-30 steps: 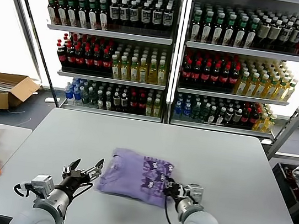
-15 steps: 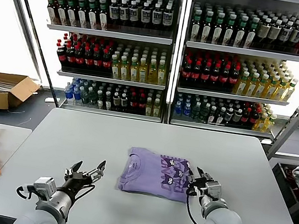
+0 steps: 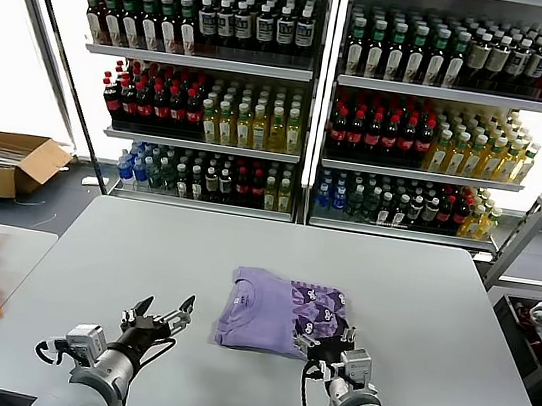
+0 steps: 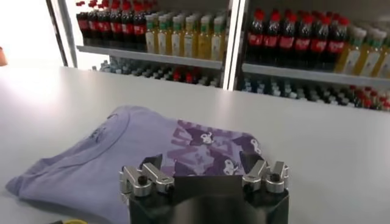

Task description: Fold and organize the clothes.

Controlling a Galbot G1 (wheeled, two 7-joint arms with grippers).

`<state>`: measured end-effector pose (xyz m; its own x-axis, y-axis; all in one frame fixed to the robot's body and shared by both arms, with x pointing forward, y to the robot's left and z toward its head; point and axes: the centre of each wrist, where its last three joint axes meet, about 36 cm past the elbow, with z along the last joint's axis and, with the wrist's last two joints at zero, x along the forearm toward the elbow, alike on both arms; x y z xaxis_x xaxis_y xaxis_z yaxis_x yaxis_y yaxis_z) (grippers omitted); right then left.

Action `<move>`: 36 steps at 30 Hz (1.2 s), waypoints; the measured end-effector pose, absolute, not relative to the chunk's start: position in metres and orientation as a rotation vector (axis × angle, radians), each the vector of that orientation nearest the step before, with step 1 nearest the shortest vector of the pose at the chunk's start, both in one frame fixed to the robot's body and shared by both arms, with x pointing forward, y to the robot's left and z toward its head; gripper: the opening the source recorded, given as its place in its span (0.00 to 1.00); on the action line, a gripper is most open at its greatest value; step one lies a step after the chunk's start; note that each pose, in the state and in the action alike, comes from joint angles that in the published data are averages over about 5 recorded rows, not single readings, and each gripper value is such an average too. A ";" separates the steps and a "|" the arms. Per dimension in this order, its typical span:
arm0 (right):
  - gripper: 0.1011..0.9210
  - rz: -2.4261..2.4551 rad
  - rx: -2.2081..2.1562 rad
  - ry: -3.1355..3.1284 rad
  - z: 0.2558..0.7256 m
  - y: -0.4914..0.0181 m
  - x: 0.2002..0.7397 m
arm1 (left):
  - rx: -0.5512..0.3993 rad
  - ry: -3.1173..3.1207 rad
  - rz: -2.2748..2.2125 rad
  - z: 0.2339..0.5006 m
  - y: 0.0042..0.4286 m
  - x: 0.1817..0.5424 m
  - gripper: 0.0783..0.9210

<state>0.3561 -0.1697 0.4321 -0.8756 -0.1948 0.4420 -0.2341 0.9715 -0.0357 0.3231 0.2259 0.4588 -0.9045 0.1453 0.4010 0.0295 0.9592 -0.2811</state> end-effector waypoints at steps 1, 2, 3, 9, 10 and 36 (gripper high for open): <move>0.87 0.105 0.297 -2.664 0.431 -0.168 0.355 | -0.126 -2.680 0.377 0.458 0.226 0.323 0.88; 0.88 0.090 0.287 -2.657 0.430 -0.167 0.353 | -0.126 -2.678 0.378 0.457 0.226 0.323 0.88; 0.88 0.077 0.276 -2.651 0.430 -0.166 0.352 | -0.127 -2.676 0.380 0.457 0.226 0.323 0.88; 0.88 0.034 0.211 -2.635 0.428 -0.162 0.349 | -0.133 -2.669 0.389 0.454 0.223 0.323 0.88; 0.88 0.033 0.203 -2.631 0.427 -0.161 0.349 | -0.134 -2.669 0.390 0.454 0.222 0.323 0.88; 0.88 -0.001 0.262 -2.722 0.439 -0.133 0.397 | -0.097 -2.678 0.370 0.455 0.228 0.309 0.88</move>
